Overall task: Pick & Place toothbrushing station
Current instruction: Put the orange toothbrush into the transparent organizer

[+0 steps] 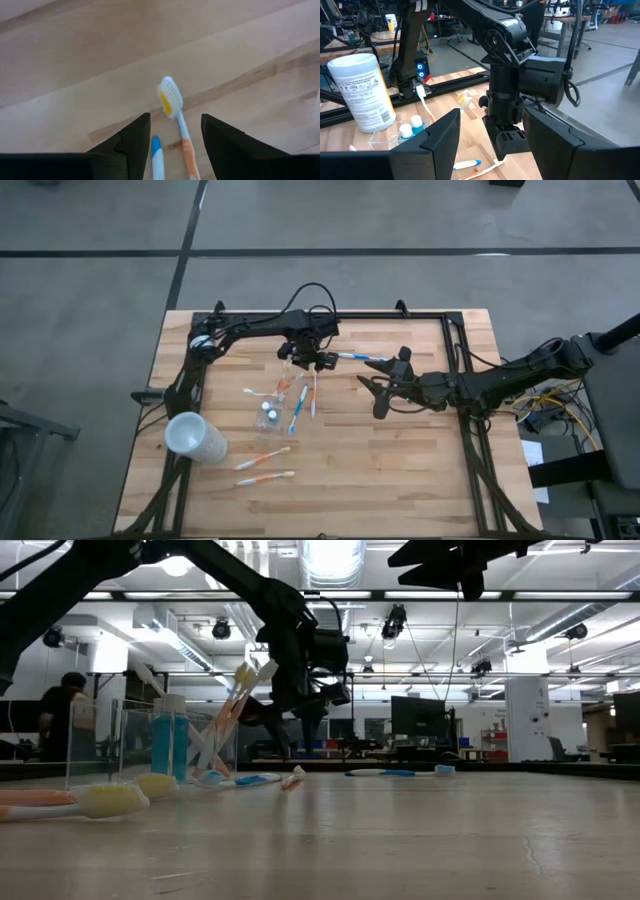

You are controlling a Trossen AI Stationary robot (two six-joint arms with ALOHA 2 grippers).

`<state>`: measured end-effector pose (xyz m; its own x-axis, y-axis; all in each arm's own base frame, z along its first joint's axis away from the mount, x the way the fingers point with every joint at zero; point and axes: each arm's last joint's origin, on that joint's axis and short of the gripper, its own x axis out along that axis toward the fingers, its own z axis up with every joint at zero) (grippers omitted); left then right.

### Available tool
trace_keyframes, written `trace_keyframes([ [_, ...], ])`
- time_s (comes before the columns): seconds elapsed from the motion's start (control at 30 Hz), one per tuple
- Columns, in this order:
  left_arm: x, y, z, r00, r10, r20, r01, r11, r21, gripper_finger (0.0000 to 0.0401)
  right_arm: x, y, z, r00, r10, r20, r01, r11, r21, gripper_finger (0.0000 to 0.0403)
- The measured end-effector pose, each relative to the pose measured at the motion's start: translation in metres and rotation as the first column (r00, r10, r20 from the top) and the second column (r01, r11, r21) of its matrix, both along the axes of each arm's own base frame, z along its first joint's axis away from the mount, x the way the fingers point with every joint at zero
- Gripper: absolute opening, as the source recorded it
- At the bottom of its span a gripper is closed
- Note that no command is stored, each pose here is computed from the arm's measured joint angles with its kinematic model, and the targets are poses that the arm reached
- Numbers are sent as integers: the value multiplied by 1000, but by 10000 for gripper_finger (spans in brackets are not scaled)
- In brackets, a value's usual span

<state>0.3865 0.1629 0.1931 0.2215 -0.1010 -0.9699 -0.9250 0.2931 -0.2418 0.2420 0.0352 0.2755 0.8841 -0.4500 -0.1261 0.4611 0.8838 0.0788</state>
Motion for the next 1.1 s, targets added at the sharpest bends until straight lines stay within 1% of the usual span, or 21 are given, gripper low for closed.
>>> trace_keyframes([
  [0.1, 1, 2, -3, 1000, 4, 2, -4, 1000, 1, 181, 0, 0, 0, 1000, 0, 0, 0, 1000, 0, 210],
  [0.2, 4, 6, -5, 999, 9, 33, -9, 1000, 12, 181, 0, 0, 0, 1000, 0, -2, 0, 1000, -3, 210],
  [0.27, 4, 9, -5, 999, 12, 52, -11, 1000, -10, 181, 0, 0, 0, 1000, 0, -2, 0, 1000, -3, 210],
  [0.33, 3, 11, -8, 998, 16, 62, -12, 998, -56, 181, 0, 0, 0, 1000, 0, -2, 0, 1000, -3, 210],
  [0.57, 1, 20, -24, 999, 28, 30, -24, 994, -110, 181, 0, 0, 0, 1000, 0, -3, 0, 1000, -3, 210],
  [0.9, 1, 20, -26, 1000, 14, 25, -12, 994, -109, 180, 0, -1, -1, 1000, -3, -9, 3, 1000, -8, 210],
  [1.0, 0, 20, -27, 1000, 14, 16, -12, 994, -109, 169, 0, -1, -1, 1000, -3, -10, 3, 1000, -10, 210],
  [1.1, -1, 20, -27, 1000, 16, -2, -16, 996, -89, 146, 0, -1, -1, 1000, -4, -10, 4, 1000, -11, 210],
])
